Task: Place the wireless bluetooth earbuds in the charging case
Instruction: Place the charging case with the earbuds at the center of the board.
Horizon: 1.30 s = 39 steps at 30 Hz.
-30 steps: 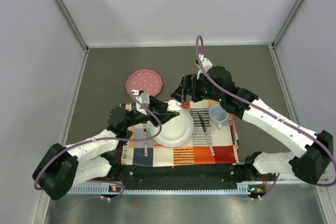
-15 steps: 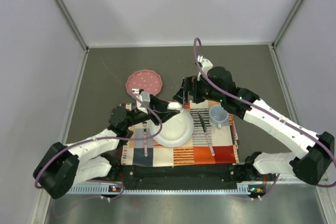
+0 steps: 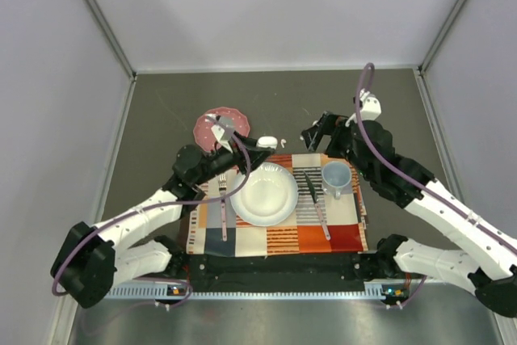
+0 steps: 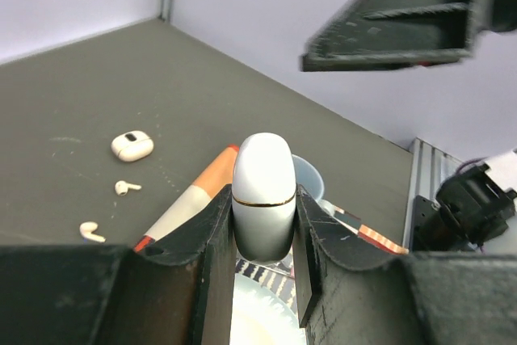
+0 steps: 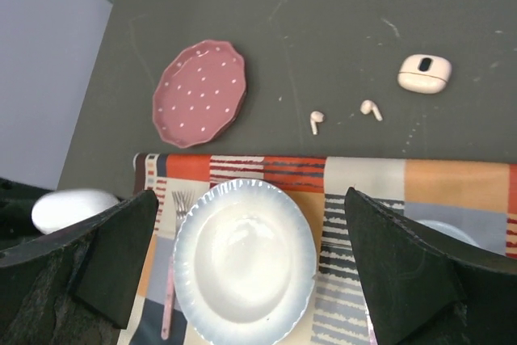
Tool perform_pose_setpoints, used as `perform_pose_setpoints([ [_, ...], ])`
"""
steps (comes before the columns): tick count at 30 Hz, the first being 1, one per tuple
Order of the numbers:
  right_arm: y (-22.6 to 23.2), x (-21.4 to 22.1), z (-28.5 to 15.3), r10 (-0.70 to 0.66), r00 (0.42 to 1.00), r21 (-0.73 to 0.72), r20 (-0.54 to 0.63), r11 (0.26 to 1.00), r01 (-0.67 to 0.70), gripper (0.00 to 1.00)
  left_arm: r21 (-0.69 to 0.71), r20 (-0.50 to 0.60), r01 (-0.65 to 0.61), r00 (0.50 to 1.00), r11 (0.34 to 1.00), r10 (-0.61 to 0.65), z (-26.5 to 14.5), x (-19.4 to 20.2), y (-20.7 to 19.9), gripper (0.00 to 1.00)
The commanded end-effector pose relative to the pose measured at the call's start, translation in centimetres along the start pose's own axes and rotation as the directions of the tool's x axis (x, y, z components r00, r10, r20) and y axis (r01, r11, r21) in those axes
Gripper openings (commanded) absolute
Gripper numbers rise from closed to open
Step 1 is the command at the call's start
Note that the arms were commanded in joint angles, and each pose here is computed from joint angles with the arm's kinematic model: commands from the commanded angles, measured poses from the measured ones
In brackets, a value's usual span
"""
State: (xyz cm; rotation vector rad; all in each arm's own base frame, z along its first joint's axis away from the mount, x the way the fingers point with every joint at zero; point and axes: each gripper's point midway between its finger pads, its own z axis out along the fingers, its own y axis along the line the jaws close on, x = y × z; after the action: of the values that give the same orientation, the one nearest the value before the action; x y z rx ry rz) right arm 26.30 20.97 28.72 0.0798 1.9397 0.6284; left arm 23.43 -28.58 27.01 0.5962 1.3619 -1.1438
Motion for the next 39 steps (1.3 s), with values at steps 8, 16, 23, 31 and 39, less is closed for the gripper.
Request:
perform_pose_setpoints([
  [8, -2.8, -2.6, -1.5, 0.094, 0.984, 0.075, 0.153, 0.991, -0.107, 0.99, -0.097, -0.109, 0.248, 0.96, 0.964, -0.258, 6.1, -1.6, 7.0, 0.0],
  [16, -4.6, -3.8, -2.4, 0.114, 0.97, 0.107, 0.215, 0.984, -0.14, 0.99, -0.152, -0.164, 0.461, 0.861, 0.874, -0.482, 9.5, 2.7, 14.1, 0.0],
  [23, -5.6, -4.0, -2.4, 0.117, 0.967, 0.125, 0.228, 0.981, -0.148, 0.99, -0.308, -0.191, 0.512, 0.793, 0.802, -0.579, 11.0, 6.7, 20.5, 0.0],
  [31, -6.2, -4.1, -1.9, 0.086, 0.97, 0.15, 0.227, 0.981, -0.122, 0.99, -0.376, -0.148, 0.635, 0.678, 0.675, -0.72, 10.5, 10.1, 24.2, 0.0],
  [39, -6.4, -4.2, -1.8, 0.063, 0.973, 0.158, 0.221, 0.982, -0.1, 0.99, -0.469, -0.14, 0.647, 0.618, 0.601, -0.774, 10.4, 12.9, 26.5, 0.0],
])
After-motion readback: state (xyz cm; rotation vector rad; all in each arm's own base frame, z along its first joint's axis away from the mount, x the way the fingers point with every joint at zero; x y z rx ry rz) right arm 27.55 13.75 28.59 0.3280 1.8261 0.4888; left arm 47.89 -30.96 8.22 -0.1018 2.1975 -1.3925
